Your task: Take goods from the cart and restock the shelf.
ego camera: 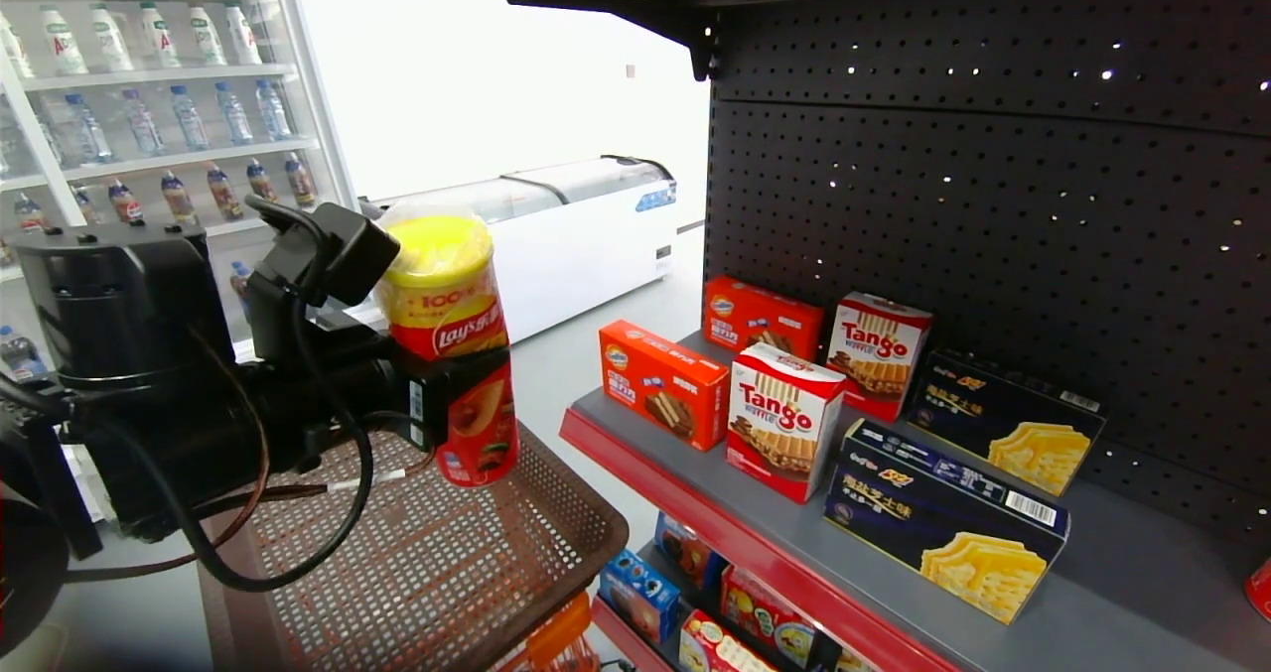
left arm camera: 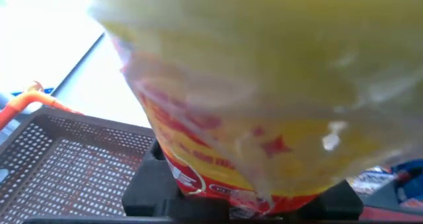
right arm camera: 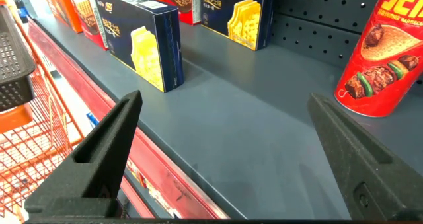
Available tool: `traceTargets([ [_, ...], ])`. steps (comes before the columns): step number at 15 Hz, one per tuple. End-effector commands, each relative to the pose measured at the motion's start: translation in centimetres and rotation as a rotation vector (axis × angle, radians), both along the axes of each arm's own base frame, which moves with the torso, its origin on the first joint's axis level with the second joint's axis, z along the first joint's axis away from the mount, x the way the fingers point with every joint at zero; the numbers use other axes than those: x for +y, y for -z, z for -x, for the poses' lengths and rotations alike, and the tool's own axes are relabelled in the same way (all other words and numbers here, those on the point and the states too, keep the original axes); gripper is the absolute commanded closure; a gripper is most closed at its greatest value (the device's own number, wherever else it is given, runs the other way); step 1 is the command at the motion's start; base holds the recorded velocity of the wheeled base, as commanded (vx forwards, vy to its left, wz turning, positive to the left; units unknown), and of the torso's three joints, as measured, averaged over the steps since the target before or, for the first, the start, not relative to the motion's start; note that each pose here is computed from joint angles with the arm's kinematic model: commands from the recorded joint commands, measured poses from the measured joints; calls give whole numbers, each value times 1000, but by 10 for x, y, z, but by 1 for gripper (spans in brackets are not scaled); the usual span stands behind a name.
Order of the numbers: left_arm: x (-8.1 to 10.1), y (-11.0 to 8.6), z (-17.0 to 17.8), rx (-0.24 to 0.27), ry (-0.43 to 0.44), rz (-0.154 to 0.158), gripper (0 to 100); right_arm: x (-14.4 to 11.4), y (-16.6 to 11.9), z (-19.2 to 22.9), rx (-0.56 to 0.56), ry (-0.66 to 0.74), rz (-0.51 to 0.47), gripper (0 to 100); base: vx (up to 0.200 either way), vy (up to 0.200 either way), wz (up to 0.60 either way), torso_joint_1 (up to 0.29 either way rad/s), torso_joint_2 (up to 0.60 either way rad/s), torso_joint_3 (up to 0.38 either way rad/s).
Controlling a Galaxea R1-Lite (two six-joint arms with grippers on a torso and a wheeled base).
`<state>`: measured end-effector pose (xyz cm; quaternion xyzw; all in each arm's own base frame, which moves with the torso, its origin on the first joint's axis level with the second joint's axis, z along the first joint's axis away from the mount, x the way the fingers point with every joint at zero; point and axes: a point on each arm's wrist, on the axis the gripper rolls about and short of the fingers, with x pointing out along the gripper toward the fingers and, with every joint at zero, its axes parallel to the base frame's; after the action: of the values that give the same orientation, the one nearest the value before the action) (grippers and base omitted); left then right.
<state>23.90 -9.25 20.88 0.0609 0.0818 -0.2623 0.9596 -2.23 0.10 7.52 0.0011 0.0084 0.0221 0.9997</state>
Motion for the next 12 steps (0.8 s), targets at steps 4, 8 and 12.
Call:
traceTargets([
  [4,3,-17,18,8,61,13,100,0,0,0,2,0,0,0,0,0,0,0,0,0],
  [8,9,-26,39,63,133,12,100,0,0,0,2,0,0,0,0,0,0,0,0,0],
  [12,7,-34,37,41,155,21,100,0,0,0,2,0,0,0,0,0,0,0,0,0],
])
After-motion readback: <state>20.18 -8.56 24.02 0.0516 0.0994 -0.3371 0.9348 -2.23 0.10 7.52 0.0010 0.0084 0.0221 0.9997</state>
